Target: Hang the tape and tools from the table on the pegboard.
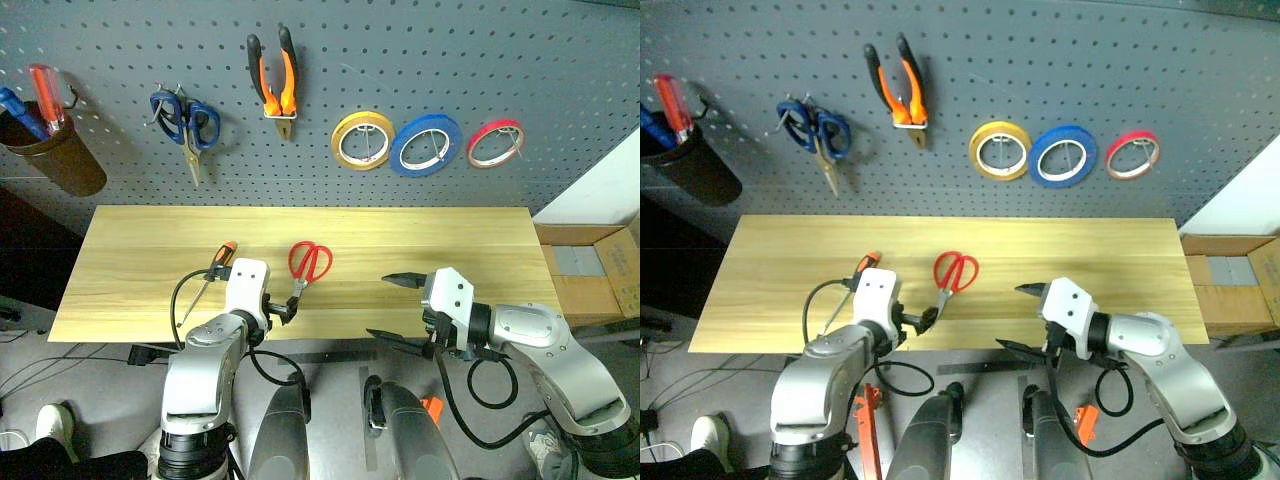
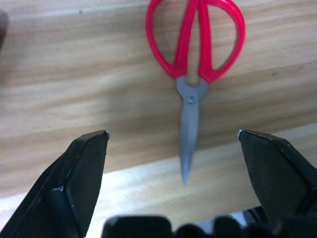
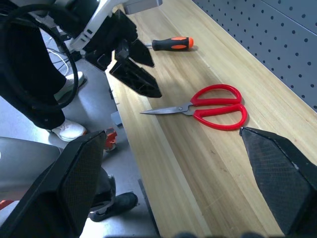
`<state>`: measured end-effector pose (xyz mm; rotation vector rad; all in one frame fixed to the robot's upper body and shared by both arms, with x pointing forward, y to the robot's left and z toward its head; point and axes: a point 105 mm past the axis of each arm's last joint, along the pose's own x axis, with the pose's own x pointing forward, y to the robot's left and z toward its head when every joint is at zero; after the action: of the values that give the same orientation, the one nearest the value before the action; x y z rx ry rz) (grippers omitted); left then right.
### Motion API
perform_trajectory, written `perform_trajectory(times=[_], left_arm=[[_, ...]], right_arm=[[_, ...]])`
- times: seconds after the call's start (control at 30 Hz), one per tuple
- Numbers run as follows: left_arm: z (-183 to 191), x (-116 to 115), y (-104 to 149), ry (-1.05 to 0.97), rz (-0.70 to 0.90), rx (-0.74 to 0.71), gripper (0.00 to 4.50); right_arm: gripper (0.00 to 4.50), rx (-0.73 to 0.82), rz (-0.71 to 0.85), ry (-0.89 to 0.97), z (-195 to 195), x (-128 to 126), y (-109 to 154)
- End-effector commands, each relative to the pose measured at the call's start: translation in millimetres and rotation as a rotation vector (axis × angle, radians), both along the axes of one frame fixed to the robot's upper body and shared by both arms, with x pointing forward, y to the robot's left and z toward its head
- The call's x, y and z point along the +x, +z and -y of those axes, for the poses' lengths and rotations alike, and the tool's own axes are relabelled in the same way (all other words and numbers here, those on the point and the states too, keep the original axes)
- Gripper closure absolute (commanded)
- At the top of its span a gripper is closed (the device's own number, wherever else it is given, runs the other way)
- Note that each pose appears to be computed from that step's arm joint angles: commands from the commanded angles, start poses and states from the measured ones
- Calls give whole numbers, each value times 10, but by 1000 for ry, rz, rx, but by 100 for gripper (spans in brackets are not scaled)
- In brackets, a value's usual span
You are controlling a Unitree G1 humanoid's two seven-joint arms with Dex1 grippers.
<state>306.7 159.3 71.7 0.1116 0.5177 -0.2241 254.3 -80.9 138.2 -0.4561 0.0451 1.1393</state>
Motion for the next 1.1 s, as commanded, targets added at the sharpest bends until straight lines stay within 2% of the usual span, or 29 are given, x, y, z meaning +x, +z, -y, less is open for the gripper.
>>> perform_trajectory(times=[0.03, 0.47, 0.83, 1.1], left_arm=[[38, 64, 46, -60, 46, 37, 2], [124, 365, -84, -105, 27, 4, 2], [128, 250, -333, -82, -75, -12, 2], [231, 269, -355, -145, -69, 34, 2]], right_arm=[[0, 15, 13, 11, -31, -20, 45], [0, 18, 18, -7, -34, 9, 37], [0, 15, 22, -9, -29, 18, 37], [0, 11, 24, -7, -15, -2, 44]])
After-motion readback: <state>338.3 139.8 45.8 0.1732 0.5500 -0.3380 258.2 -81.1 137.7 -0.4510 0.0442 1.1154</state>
